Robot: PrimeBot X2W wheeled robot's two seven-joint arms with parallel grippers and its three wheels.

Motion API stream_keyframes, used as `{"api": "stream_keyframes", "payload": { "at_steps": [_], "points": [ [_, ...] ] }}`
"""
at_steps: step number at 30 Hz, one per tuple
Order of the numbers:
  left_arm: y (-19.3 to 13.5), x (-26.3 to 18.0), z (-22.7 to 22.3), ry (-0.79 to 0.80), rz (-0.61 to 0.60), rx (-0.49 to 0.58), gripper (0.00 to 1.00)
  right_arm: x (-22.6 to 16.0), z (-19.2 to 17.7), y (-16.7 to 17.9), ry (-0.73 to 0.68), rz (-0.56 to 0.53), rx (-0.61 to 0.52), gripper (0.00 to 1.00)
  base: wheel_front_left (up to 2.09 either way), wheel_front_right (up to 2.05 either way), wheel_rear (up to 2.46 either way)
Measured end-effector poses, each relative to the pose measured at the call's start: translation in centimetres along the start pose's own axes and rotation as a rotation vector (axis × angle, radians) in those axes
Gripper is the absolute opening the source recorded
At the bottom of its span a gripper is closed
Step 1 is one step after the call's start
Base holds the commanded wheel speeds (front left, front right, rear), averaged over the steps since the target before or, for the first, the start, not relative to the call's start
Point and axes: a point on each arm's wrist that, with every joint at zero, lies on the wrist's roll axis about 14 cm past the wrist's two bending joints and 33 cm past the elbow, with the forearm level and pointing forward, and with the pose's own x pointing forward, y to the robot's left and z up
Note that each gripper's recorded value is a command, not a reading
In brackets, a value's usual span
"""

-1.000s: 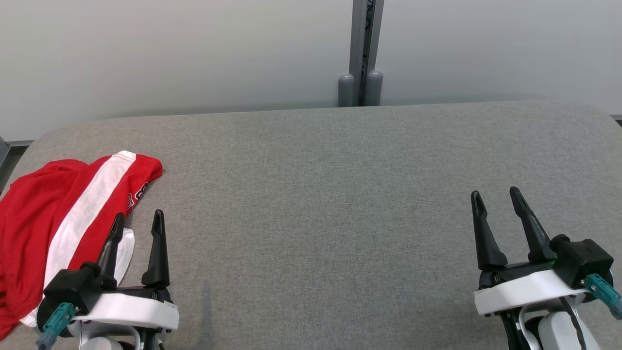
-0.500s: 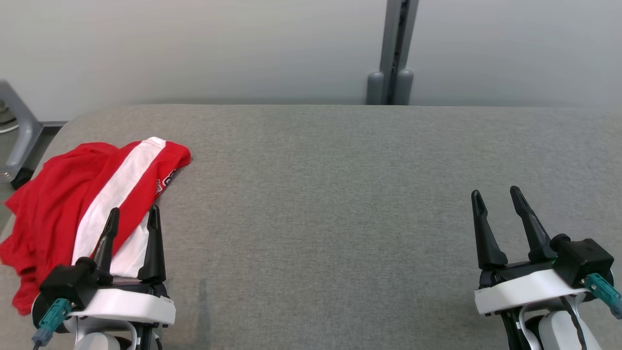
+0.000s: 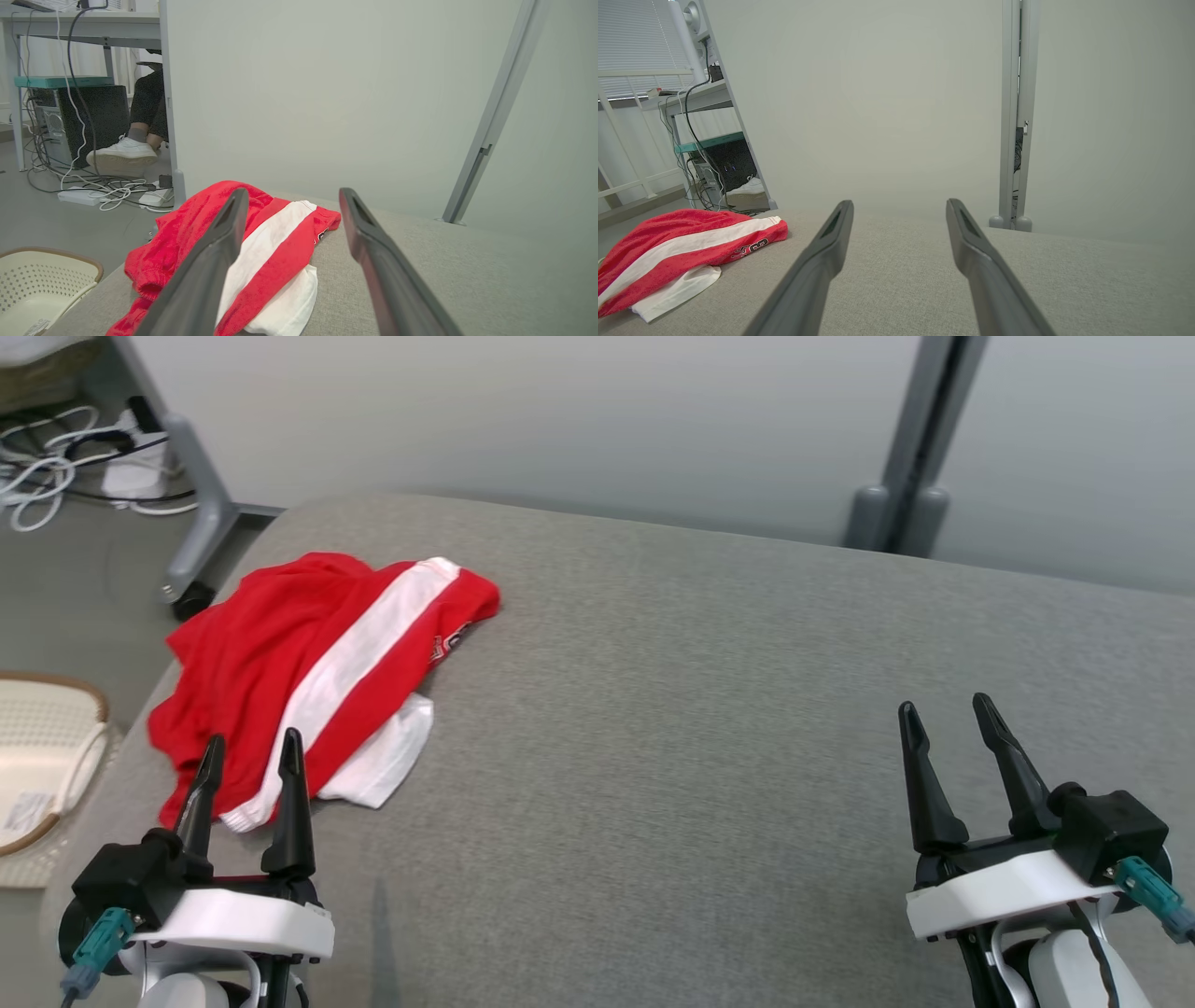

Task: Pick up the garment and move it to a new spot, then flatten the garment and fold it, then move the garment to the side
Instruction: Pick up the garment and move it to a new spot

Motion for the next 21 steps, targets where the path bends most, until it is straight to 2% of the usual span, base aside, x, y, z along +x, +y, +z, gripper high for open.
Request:
{"api": "stream_keyframes", "payload": {
  "at_steps": [11, 21],
  "points": [
    [5.2, -3.6, 1.5, -0.031, 0.153, 0.02, 1.0, 2.4, -1.3, 6.2, 0.027, 0.175, 0.035, 1.0, 0.0, 0.0, 0.0],
    [7.7, -6.2, 2.9, -0.072, 0.229, 0.021, 1.0, 2.6, -1.1, 9.9, 0.028, 0.27, 0.053, 1.0, 0.0, 0.0, 0.0]
  ]
}}
